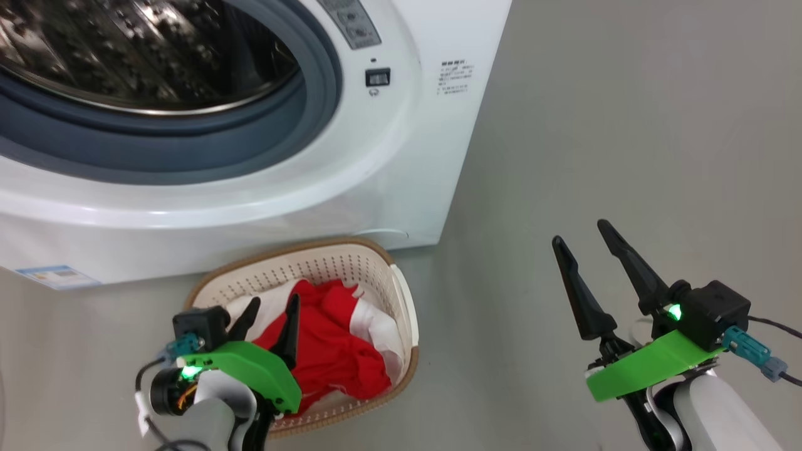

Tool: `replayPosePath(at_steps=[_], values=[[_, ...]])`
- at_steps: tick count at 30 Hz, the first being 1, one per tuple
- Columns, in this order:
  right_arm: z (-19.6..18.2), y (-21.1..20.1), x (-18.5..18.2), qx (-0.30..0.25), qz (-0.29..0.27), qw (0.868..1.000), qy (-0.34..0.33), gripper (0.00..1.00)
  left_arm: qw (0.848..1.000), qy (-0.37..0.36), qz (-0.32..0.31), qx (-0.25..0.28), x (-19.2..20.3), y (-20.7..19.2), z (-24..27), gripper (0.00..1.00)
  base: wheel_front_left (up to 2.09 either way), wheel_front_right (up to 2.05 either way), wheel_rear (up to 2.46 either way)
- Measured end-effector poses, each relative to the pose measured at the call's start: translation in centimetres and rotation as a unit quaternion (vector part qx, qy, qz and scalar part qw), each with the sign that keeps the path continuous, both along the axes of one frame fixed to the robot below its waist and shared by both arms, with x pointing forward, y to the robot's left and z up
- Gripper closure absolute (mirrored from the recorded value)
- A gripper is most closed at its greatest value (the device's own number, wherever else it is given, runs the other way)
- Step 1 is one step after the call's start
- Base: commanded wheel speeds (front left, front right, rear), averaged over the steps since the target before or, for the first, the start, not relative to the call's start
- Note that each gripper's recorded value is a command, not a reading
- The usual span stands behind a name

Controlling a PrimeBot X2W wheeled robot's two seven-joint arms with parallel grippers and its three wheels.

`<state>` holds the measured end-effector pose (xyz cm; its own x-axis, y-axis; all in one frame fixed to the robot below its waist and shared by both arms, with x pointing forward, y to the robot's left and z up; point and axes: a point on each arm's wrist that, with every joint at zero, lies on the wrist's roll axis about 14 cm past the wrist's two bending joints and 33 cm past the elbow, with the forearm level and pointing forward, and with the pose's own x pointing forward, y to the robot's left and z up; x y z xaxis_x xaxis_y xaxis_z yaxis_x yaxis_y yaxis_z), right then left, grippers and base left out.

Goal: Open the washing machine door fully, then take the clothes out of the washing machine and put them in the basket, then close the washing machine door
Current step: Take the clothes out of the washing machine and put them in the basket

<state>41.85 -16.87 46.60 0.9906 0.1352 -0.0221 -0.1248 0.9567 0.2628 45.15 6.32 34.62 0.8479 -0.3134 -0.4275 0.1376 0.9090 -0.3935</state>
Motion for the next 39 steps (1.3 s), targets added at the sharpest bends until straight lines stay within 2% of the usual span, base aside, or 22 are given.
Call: replayPosePath(at_steps=[7,14,20,30,39], values=[[1.8,-0.1,-1.2,-0.001,-0.003,1.000,-0.022,0.00,0.994,-0.103,0.035,-0.010,0.2,1.8,6.2,0.00,0.00,0.00,0.00],[3.7,0.4,-2.2,-0.015,0.005,0.999,-0.049,0.00,0.978,-0.190,0.086,-0.005,-1.4,5.6,11.6,0.00,0.00,0.00,0.00],[5.4,-0.4,-3.1,-0.017,-0.014,0.997,-0.075,0.00,0.960,-0.255,0.109,0.027,-2.9,8.2,15.4,0.00,0.00,0.00,0.00],[6.5,-0.9,-4.9,-0.023,-0.026,0.995,-0.093,0.00,0.950,-0.289,0.118,0.025,-5.9,9.3,17.5,0.00,0.00,0.00,0.00],[7.4,-1.6,-5.6,-0.028,-0.036,0.993,-0.107,0.00,0.944,-0.308,0.113,0.042,-6.6,9.4,18.6,0.00,0.00,0.00,0.00]])
